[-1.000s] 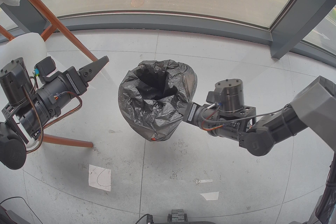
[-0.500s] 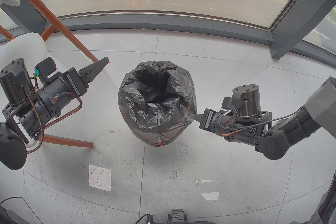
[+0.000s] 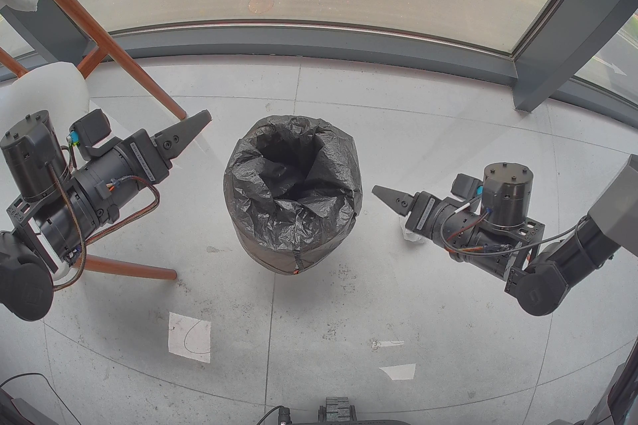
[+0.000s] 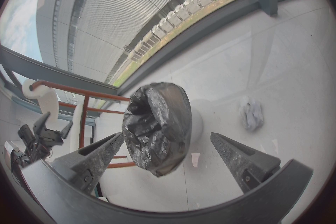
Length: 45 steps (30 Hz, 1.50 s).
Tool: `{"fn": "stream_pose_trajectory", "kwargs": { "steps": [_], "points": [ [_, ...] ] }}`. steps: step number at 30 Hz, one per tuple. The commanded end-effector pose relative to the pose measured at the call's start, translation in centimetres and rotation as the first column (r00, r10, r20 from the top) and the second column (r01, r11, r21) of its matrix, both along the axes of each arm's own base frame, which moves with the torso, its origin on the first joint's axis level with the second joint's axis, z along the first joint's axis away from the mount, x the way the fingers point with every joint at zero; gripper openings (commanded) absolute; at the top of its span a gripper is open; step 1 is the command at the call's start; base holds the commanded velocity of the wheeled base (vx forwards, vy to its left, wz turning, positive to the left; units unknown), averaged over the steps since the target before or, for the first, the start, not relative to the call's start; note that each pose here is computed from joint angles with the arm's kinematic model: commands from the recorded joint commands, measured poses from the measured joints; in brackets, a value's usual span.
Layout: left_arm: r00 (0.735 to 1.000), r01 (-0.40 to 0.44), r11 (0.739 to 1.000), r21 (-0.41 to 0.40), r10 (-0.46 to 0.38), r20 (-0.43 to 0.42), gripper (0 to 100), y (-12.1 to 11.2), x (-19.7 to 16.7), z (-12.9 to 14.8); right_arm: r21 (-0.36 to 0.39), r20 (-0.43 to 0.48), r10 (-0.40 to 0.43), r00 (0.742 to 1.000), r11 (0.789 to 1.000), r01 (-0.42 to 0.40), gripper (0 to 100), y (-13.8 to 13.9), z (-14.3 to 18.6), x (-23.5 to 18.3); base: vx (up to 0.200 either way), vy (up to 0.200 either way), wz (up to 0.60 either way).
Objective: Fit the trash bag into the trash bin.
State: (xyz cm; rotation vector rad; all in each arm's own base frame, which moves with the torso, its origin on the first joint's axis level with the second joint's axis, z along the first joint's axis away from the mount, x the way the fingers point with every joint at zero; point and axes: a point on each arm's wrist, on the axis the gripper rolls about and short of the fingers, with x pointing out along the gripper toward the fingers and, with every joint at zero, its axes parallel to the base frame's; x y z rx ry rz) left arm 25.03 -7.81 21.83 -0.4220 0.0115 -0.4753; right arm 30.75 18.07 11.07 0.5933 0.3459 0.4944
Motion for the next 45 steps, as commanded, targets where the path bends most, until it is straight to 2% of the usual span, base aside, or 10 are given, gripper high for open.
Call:
{"fn": "stream_pose_trajectory", "kwargs": {
  "steps": [1, 4, 9, 13, 15, 17, 24, 38, 41, 45],
  "points": [
    [0.999, 0.020, 1.000, 0.008, -0.019, -0.040, 100, -0.4, 0.8, -1.1, -0.025, 0.025, 0.005, 1.000, 1.000, -0.005, 100, -1.6, -0.6, -0.4, 0.000, 0.000, 0.00],
    [0.999, 0.021, 1.000, 0.007, -0.021, -0.037, 100, -0.4, 0.8, -1.1, -0.035, 0.052, 0.015, 0.999, 0.999, -0.014, 100, -2.7, -0.7, 0.0, 0.000, 0.000, 0.00],
    [0.998, 0.046, 0.999, -0.014, -0.045, 0.052, 100, -0.3, 0.7, -0.1, -0.031, 0.134, 0.087, 0.987, 0.996, -0.084, 100, -2.3, 1.7, 0.9, 0.000, 0.000, 0.00],
    [0.996, 0.043, 0.999, -0.020, -0.042, 0.079, 100, -0.3, 0.7, 0.3, -0.066, 0.044, 0.085, 0.995, 0.994, -0.082, 100, -2.2, 1.3, 1.5, 0.000, 0.000, 0.00],
    [0.997, 0.045, 0.999, -0.018, -0.043, 0.070, 100, -0.3, 0.7, 0.0, -0.105, -0.036, 0.073, 0.997, 0.992, -0.076, 100, -2.6, -0.9, 1.6, 0.000, 0.000, 0.00],
    [0.997, 0.048, 0.999, -0.016, -0.047, 0.066, 100, -0.3, 0.7, -0.1, -0.110, -0.047, 0.050, 0.998, 0.992, -0.055, 100, -3.4, -1.7, 2.0, 0.000, 0.000, 0.00],
    [0.995, 0.048, 0.999, -0.022, -0.046, 0.085, 100, -0.3, 0.7, 0.4, -0.089, -0.009, 0.041, 0.999, 0.995, -0.042, 100, -3.3, -0.9, 2.6, 0.000, 0.000, 0.00],
    [0.994, 0.044, 0.999, -0.028, -0.041, 0.105, 100, -0.2, 0.7, 1.0, -0.142, -0.097, -0.003, 0.995, 0.990, -0.011, 100, -2.4, -6.3, 5.1, 0.000, -0.200, 0.00],
    [0.994, 0.044, 0.999, -0.027, -0.041, 0.102, 100, -0.3, 0.7, 0.9, -0.140, -0.097, -0.002, 0.995, 0.990, -0.011, 100, -2.1, -6.4, 5.2, 0.000, -0.200, 0.00],
    [0.994, 0.045, 0.999, -0.024, -0.043, 0.097, 100, -0.3, 0.8, 0.7, -0.154, -0.072, -0.070, 0.995, 0.986, 0.058, 100, -1.8, -7.4, 6.4, 0.000, -0.200, 0.00]
  ]
}}
